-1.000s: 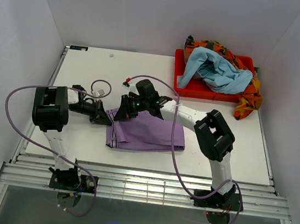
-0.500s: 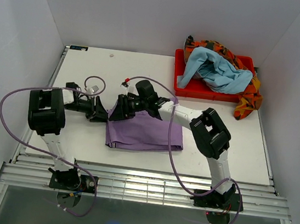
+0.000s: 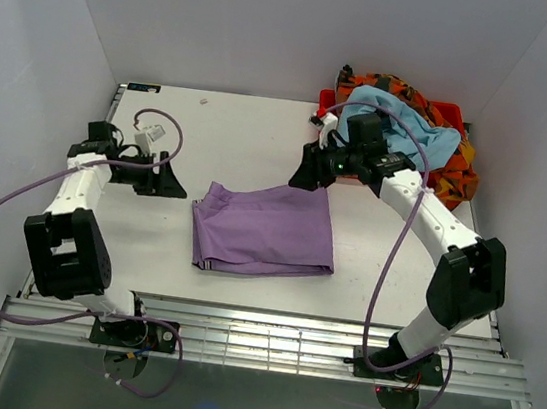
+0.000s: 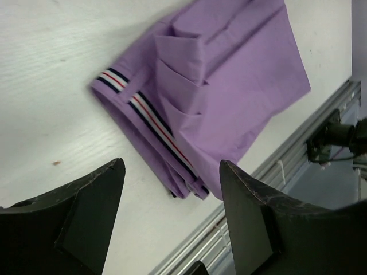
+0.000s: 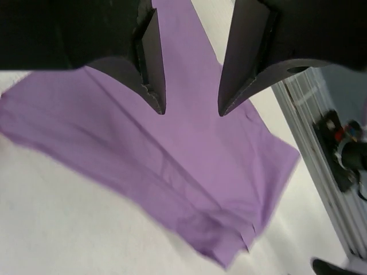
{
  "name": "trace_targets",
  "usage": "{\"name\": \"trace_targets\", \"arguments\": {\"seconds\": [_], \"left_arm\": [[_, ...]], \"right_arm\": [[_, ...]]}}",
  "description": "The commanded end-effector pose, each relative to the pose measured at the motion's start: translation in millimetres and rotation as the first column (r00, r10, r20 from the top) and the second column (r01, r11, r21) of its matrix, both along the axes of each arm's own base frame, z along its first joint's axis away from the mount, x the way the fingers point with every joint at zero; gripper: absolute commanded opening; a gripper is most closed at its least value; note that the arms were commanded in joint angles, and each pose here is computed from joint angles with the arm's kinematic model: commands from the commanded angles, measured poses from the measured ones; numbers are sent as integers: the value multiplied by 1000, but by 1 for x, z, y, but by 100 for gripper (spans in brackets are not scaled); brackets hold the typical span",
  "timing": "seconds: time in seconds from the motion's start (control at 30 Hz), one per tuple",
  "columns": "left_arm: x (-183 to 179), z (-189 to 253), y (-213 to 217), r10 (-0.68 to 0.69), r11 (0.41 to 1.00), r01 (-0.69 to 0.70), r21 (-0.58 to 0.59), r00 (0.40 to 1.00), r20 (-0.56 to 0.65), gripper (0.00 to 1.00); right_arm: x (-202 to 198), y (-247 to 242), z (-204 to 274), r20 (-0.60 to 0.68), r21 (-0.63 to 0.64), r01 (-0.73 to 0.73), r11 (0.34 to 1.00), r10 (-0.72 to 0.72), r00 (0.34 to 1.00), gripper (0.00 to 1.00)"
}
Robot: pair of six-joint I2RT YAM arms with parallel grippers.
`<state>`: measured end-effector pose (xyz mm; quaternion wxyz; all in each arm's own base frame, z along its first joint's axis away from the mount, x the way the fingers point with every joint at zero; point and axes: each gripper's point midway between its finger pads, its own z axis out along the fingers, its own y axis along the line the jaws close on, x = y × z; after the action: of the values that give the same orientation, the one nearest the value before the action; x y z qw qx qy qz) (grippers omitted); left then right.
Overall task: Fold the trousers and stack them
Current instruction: Fold the trousers
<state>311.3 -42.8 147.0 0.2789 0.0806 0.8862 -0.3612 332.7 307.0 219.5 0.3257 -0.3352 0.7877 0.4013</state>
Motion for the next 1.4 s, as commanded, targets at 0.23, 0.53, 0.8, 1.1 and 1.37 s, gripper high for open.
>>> {"name": "trace_targets", "arguments": {"seconds": [0.23,0.53,0.8,1.1,1.37], "left_arm": [[-50,-25,-47,-163,958,205,201,964,-209,79],[-89,-22,-61,-413,827,435,356,900,-139,74],[-87,37,-60,-843,504,534,679,477,250,83],[-109,7,-87,-975,184,498,847,-17,222,86],[-109,-24,-115,-973,50,428,902,-183,141,82]], "right_arm": [[-57,-95,-125,-127,-483,-73,872,13,992,43],[-60,-128,-153,-210,-531,-64,845,-58,976,40],[-61,-136,-165,-252,-545,-99,832,-50,966,40],[-57,-129,-154,-268,-520,-107,848,-43,962,40],[-51,-112,-138,-291,-447,-121,886,-16,957,41]]}}
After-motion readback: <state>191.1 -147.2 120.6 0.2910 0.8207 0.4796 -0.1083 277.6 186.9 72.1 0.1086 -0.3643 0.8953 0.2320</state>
